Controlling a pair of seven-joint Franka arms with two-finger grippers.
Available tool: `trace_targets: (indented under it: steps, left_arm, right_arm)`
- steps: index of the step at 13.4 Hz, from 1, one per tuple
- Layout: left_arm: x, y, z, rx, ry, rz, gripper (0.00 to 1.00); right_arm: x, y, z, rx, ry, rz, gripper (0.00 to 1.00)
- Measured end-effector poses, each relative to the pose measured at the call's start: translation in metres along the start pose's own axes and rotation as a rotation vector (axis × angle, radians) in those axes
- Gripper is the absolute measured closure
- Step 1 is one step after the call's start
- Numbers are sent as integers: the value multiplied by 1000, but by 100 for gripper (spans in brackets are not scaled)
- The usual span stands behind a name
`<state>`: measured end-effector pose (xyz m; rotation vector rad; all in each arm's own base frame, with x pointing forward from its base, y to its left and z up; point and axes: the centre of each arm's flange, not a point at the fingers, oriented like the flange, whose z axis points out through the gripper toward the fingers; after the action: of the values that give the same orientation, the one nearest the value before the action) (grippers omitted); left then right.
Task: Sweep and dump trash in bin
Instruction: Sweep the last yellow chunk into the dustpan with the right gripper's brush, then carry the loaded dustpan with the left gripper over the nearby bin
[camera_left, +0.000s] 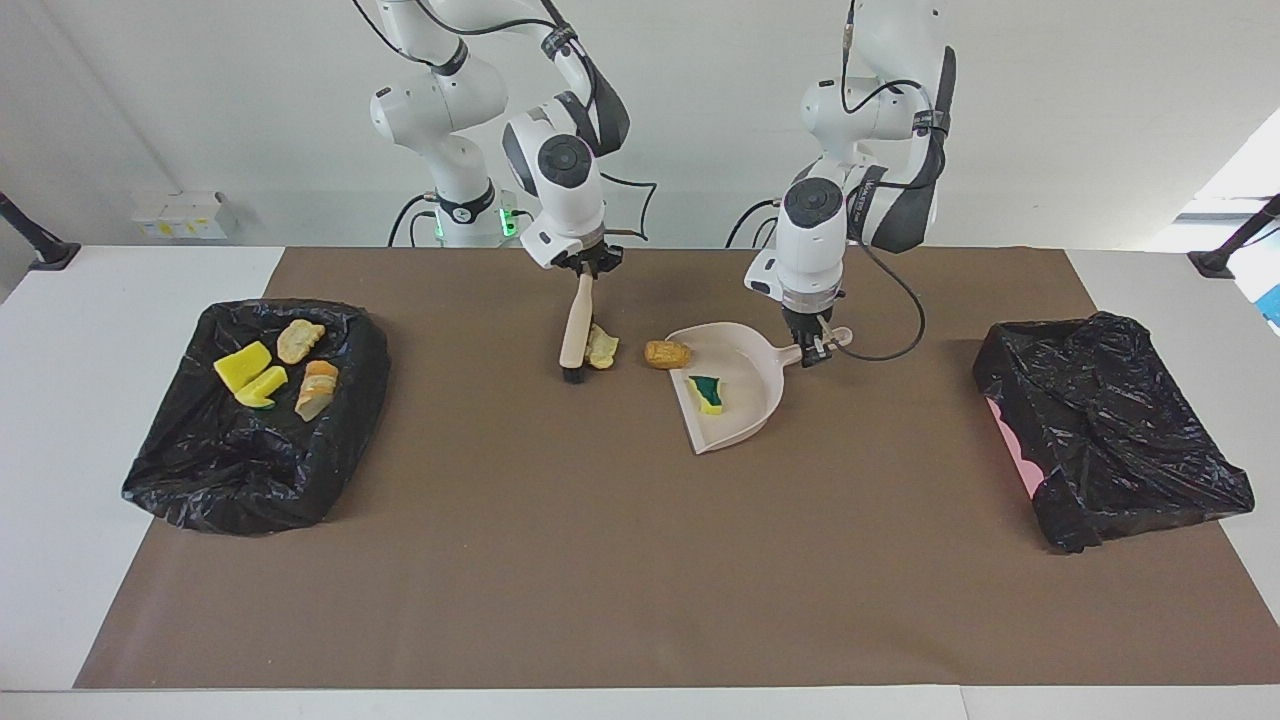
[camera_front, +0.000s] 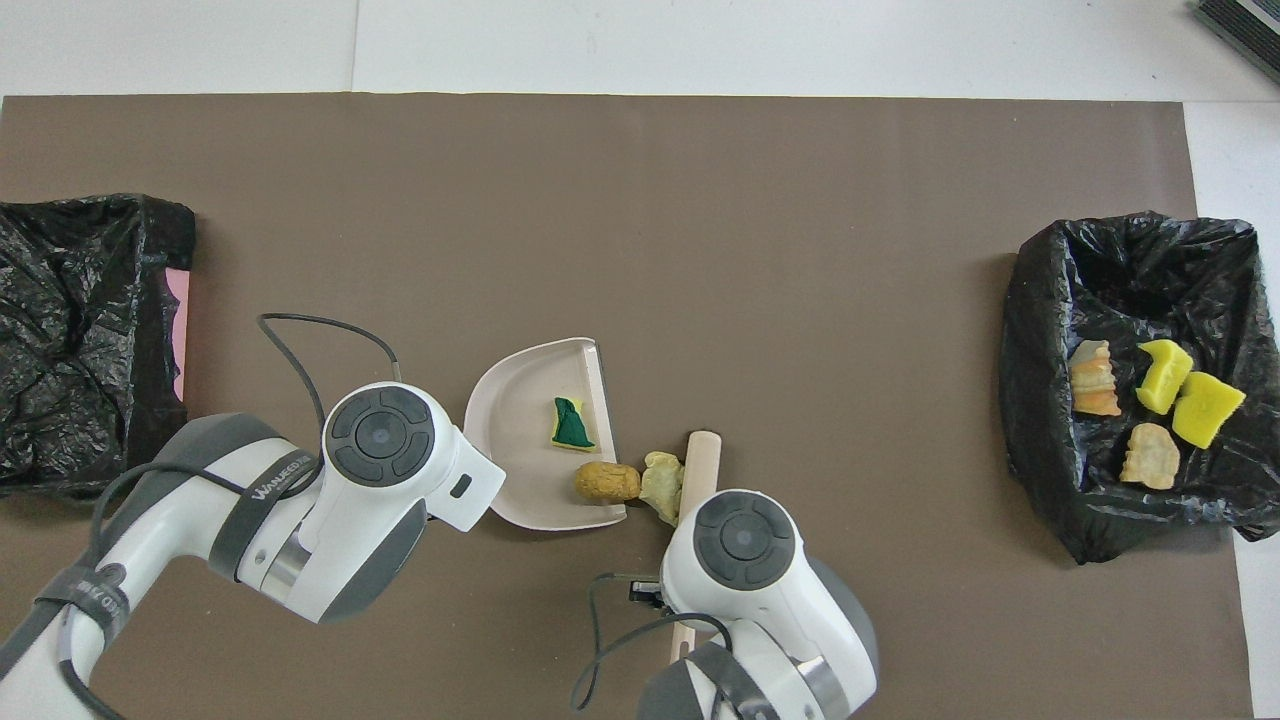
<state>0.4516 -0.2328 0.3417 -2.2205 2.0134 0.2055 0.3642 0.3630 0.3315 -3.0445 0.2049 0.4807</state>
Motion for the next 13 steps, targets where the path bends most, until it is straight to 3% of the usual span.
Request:
trace_targets:
  steps: [3, 5, 9, 13]
  left_arm:
    - [-1, -1, 0, 1, 0, 11, 68]
    - [-1, -1, 0, 2, 0, 13, 68]
    - [-3, -3, -1, 5, 3, 58, 68]
    - [-20, -23, -10, 21, 16, 120, 68]
  right_arm:
    - [7, -61, -11, 115, -27, -8, 74]
    - [11, -76, -12, 126, -28, -20, 74]
    - [17, -57, -22, 62, -97, -18, 74]
    - [29, -19, -57, -5, -95, -25, 74]
